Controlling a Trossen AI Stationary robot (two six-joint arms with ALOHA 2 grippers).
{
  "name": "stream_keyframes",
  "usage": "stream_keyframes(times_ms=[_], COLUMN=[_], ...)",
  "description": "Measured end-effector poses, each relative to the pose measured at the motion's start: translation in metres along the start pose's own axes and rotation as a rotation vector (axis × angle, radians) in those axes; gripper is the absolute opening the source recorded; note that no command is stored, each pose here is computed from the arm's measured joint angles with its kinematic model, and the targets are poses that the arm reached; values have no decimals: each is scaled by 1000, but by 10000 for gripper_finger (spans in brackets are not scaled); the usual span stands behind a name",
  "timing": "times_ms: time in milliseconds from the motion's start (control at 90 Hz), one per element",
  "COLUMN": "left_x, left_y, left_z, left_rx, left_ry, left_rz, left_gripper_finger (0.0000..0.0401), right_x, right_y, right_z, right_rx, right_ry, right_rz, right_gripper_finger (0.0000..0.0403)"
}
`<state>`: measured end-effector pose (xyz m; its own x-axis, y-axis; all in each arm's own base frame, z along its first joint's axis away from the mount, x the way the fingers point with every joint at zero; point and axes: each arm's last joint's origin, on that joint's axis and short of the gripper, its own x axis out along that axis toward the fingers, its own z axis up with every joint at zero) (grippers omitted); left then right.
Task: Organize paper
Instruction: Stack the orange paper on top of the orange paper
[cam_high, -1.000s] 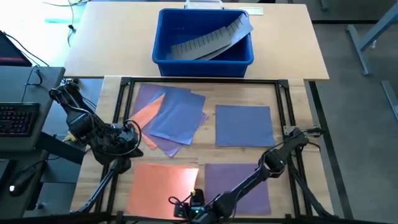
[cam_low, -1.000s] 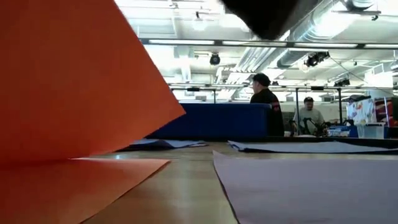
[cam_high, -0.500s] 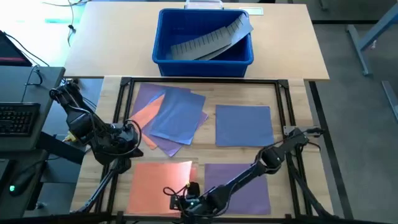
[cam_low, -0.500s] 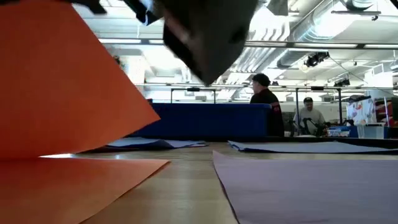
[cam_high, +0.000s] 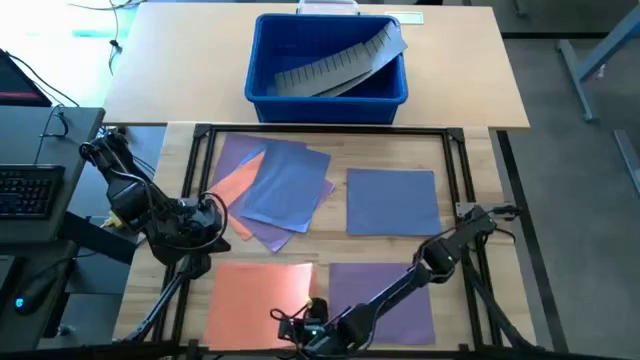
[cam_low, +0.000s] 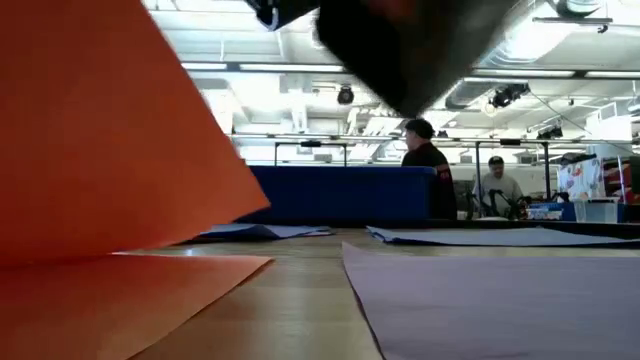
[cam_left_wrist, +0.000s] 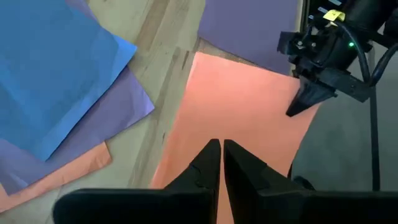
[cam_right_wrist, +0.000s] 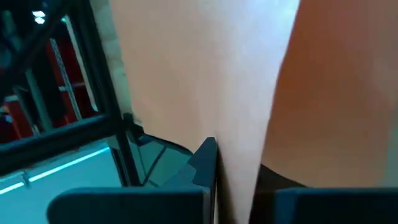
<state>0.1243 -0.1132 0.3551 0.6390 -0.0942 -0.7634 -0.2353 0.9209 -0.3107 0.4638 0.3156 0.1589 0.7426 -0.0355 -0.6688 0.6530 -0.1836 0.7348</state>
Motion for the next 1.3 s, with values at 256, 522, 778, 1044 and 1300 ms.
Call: stream_keyframes(times_ms=[256,522,778,1044,1300], left_x=[0,0,31,100,110], left_y=[0,-1,-22,-4,-25], left_z=[0,-2,-35,-100,-117], left_rx=[0,-1,-8,-67,34], left_ry=[-1,61,277,468,461], left_rz=[0,-37,-312,-174,-449], left_gripper_finger=[0,0,0,0,0], right_x=[7,8,-1,4,11], right_y=[7,5,-6,1,10], right_z=[13,17,0,7,20], right_rx=[18,4,-14,3,20], right_ry=[-44,-49,16,0,-53], right_rz=[2,-46,-67,-44,-22], right_gripper_finger=[0,0,0,0,0])
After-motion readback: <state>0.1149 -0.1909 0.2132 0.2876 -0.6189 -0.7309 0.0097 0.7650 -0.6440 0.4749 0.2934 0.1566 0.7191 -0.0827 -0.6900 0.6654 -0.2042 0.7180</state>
